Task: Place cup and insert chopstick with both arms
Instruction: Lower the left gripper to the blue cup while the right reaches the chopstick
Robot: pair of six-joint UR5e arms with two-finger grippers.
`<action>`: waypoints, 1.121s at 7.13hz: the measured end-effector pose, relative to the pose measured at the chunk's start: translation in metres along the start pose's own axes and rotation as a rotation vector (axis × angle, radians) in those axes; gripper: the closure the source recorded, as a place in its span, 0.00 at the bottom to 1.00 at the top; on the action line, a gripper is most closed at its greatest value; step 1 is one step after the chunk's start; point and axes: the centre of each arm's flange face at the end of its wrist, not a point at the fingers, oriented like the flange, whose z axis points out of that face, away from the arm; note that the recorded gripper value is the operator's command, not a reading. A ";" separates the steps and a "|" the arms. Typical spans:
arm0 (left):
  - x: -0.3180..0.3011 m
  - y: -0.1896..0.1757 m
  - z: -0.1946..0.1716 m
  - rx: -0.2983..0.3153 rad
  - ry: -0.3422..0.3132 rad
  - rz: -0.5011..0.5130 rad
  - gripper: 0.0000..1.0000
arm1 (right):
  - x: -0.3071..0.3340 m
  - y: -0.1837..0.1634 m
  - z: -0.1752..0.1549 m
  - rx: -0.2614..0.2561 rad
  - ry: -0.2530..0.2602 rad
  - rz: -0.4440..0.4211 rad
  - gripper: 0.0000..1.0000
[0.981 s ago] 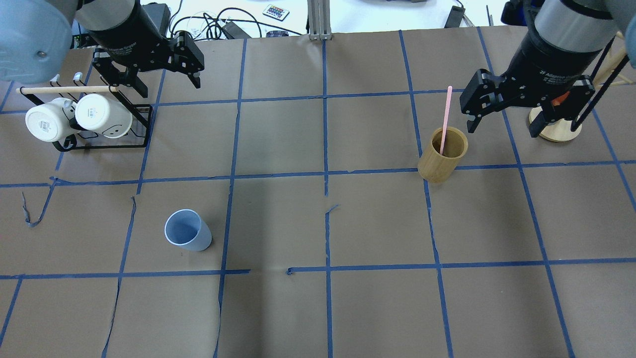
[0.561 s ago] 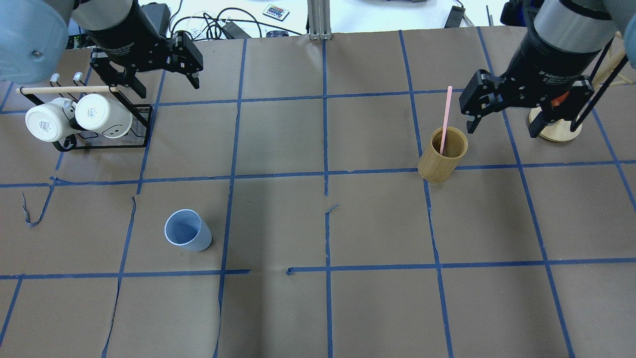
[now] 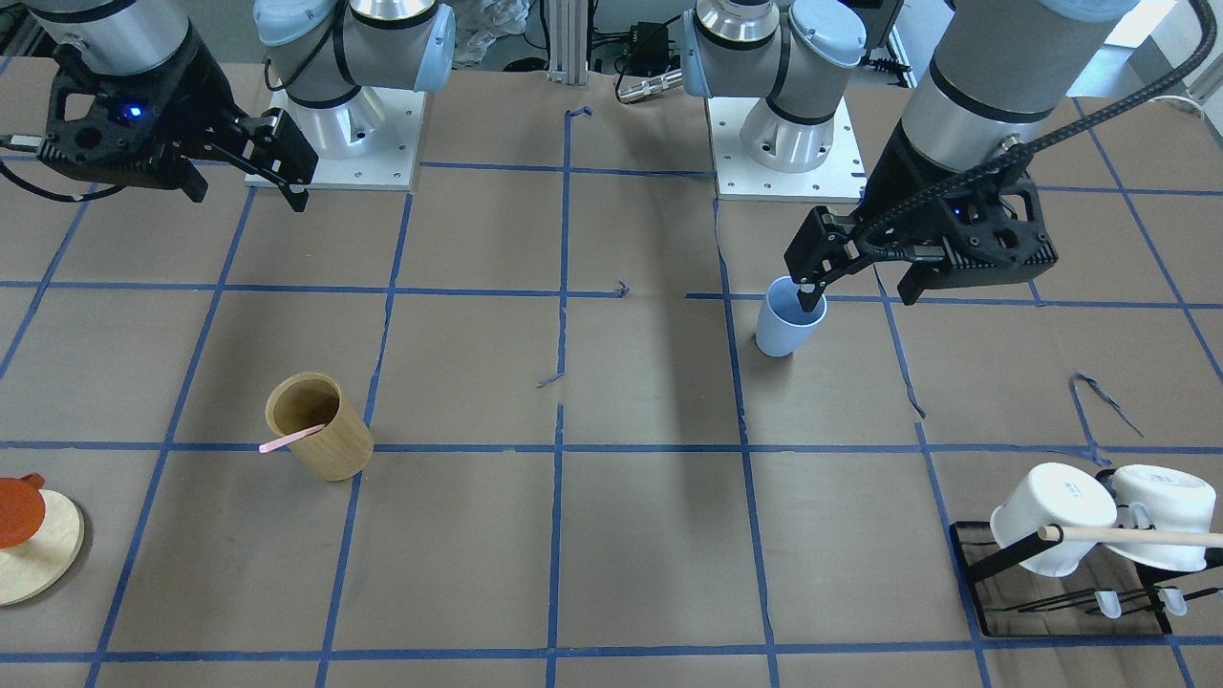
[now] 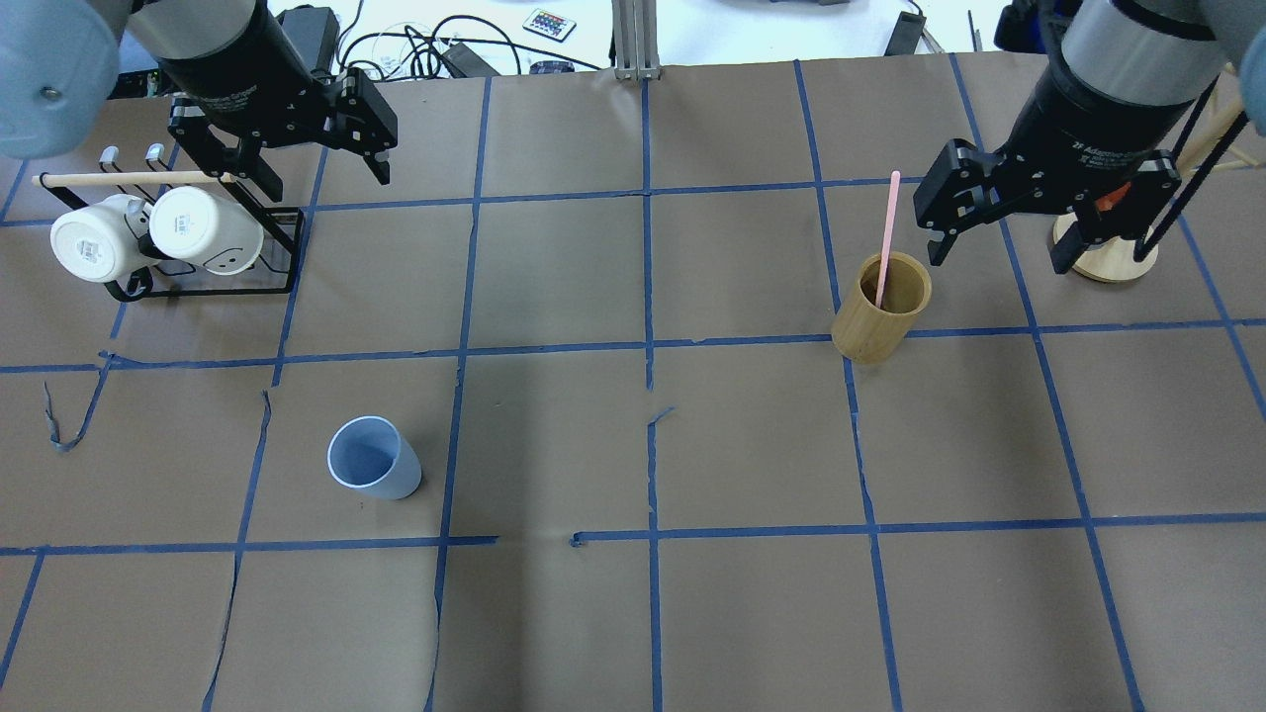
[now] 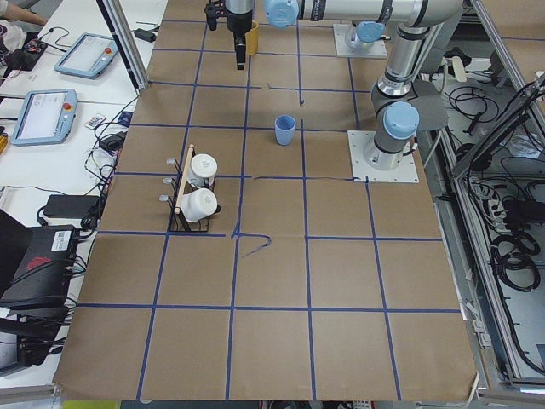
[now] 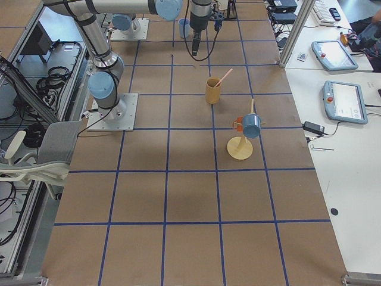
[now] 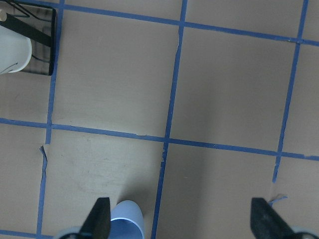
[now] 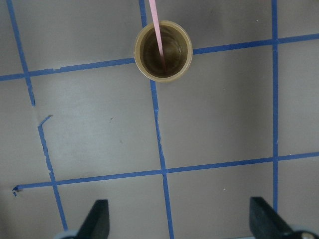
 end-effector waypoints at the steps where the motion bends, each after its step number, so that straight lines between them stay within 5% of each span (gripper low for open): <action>1: 0.000 0.001 -0.001 -0.006 -0.004 0.010 0.00 | 0.001 0.000 0.000 0.001 -0.001 0.002 0.00; 3: -0.004 0.009 0.007 -0.039 -0.009 0.064 0.00 | 0.000 -0.004 0.001 0.009 -0.006 0.009 0.00; 6: -0.023 0.053 0.058 -0.177 -0.004 0.147 0.09 | -0.001 -0.041 0.009 0.135 0.004 0.004 0.00; 8: -0.046 0.086 0.103 -0.197 0.000 0.206 0.09 | -0.001 -0.072 0.048 0.205 0.010 0.000 0.00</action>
